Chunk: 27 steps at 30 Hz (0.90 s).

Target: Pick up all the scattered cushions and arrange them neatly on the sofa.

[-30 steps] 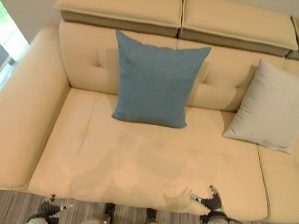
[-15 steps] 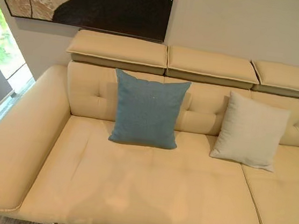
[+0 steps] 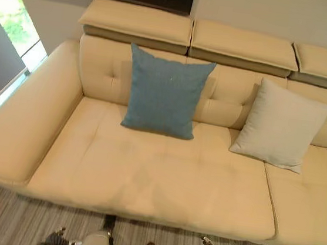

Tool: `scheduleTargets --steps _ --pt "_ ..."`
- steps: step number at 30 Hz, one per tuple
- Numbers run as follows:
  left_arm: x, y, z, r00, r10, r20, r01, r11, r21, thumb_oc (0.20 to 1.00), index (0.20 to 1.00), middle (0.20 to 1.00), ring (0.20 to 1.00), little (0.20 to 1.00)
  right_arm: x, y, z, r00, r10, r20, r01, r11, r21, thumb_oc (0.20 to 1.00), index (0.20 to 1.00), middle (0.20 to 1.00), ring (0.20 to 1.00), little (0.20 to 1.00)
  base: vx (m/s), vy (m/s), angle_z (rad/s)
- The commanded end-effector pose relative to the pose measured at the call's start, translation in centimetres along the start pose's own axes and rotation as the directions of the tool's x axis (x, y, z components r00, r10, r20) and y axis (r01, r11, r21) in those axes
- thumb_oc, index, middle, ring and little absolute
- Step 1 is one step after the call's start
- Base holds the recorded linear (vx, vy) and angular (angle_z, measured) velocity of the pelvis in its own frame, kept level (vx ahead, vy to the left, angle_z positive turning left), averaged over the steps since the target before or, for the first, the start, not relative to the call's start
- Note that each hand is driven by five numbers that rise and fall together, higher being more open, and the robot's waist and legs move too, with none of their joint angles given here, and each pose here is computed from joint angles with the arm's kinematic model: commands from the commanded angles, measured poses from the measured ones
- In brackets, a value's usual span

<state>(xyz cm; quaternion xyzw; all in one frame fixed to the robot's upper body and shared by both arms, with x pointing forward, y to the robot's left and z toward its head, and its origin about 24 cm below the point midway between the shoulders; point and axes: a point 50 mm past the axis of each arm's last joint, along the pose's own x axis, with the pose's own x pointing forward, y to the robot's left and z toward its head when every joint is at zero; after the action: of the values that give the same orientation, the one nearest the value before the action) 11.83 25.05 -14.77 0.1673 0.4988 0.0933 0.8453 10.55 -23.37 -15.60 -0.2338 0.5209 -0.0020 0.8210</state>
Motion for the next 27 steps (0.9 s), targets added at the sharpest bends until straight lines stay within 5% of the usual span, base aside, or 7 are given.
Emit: scheduleTargets --steps 1,9,27 --pt "-0.1 -2.0 0.6 0.998 -0.055 0.016 0.055 0.998 0.001 1.000 1.000 1.000 1.000 1.000 0.0 -1.1 -0.4 0.999 -0.042 -0.002 0.042 0.999 0.018 1.000 1.000 1.000 1.000 1.000 -0.22 0.055 0.31" --pt "0.0 -2.3 1.1 0.997 -0.065 0.035 0.062 0.996 0.067 1.000 1.000 1.000 1.000 1.000 -0.4 -0.2 -2.1 0.998 -0.010 -0.060 0.013 0.999 0.044 1.000 1.000 1.000 1.000 1.000 0.00 0.153 0.53" --pt "-0.1 -1.7 -0.1 0.998 -0.062 -0.008 0.063 0.994 0.090 1.000 1.000 1.000 1.000 1.000 -0.6 0.6 -2.5 0.996 0.020 -0.085 -0.018 1.000 0.021 1.000 1.000 1.000 1.000 1.000 0.02 0.047 -0.22"
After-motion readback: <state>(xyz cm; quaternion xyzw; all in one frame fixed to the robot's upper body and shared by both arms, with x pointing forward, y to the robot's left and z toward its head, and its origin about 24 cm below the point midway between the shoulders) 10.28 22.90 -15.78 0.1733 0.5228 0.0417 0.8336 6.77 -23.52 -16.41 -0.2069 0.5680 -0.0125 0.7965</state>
